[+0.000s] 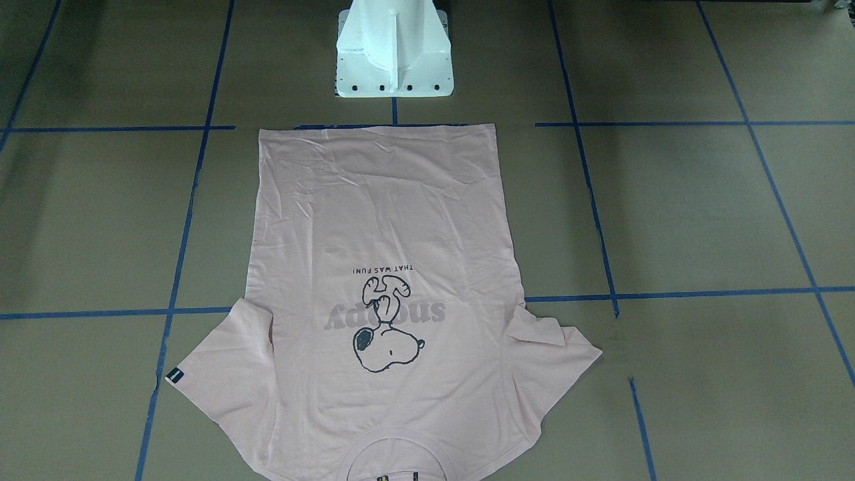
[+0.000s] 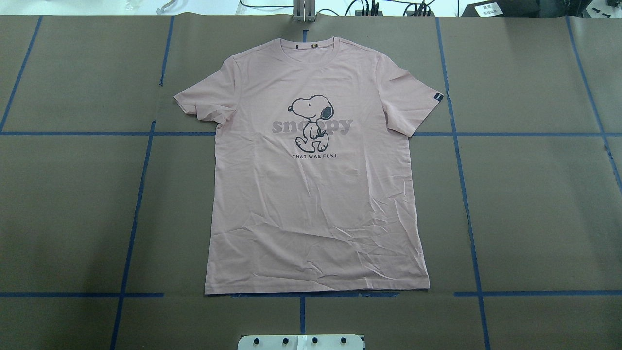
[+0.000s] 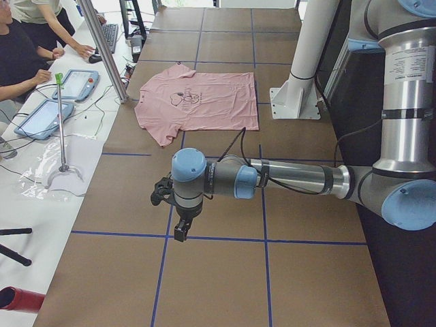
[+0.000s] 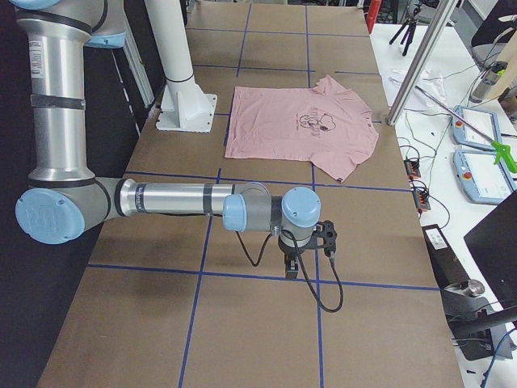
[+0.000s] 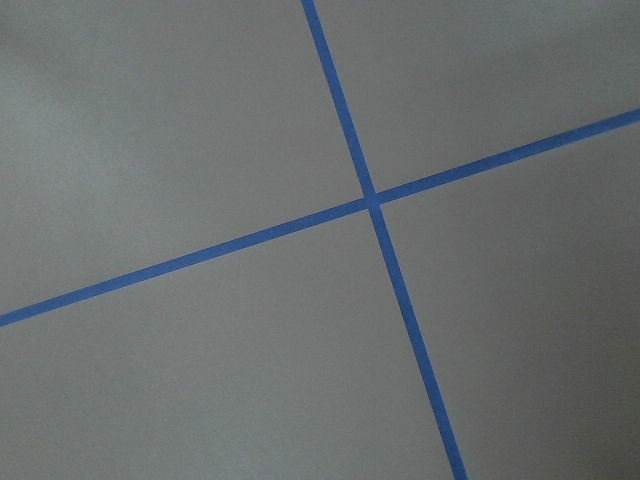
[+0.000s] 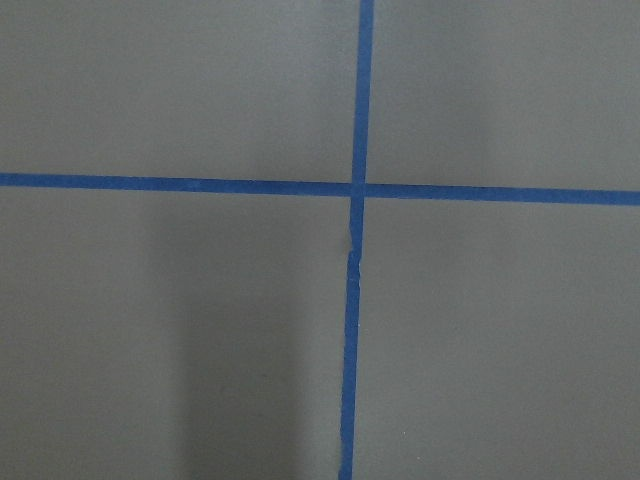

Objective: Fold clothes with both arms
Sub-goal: 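Move the right gripper toward the sleeve nearest it on the pink shirt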

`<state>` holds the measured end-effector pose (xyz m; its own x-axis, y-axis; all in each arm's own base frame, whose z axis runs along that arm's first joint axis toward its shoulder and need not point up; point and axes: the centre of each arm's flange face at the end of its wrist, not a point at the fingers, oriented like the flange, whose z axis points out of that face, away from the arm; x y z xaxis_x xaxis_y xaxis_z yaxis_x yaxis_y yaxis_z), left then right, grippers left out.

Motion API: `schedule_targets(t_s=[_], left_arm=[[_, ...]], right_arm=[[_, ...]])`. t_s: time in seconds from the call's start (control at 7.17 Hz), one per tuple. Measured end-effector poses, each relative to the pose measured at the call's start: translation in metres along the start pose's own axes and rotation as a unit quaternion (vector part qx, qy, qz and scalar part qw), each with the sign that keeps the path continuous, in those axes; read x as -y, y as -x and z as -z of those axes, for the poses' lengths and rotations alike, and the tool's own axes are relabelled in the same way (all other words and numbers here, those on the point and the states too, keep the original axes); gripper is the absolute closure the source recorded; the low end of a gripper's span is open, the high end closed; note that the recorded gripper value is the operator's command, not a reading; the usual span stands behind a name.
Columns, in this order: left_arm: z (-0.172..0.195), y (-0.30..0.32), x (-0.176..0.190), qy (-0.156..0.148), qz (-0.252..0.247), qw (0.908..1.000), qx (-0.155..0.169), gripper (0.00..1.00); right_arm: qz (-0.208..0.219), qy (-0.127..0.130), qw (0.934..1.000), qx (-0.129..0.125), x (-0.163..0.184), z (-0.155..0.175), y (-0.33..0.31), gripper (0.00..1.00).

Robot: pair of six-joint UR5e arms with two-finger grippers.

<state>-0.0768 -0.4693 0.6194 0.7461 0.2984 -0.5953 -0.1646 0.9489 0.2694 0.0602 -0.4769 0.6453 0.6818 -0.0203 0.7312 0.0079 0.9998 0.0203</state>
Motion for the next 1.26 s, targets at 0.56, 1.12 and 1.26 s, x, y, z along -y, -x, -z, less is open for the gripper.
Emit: schedule_targets(t_s=[0.56,1.12,1.26], left_arm=[[0.016,-0.010,0.012,-0.019,-0.013,0.9997,0.004,0.00],[0.058,-0.059,0.090,-0.112,-0.092,0.9894,0.013,0.00],[0.060,-0.073,0.101,-0.135,-0.097,0.9861,0.010,0.00]], right_arm=[[0.004,-0.011,0.9999,0.002,0.011,0.010,0.007,0.00],[0.112,-0.040,0.9928,0.013,0.124,-0.002,0.113,0.00],[0.111,-0.047,0.9925,0.024,0.158,-0.026,0.154,0.00]])
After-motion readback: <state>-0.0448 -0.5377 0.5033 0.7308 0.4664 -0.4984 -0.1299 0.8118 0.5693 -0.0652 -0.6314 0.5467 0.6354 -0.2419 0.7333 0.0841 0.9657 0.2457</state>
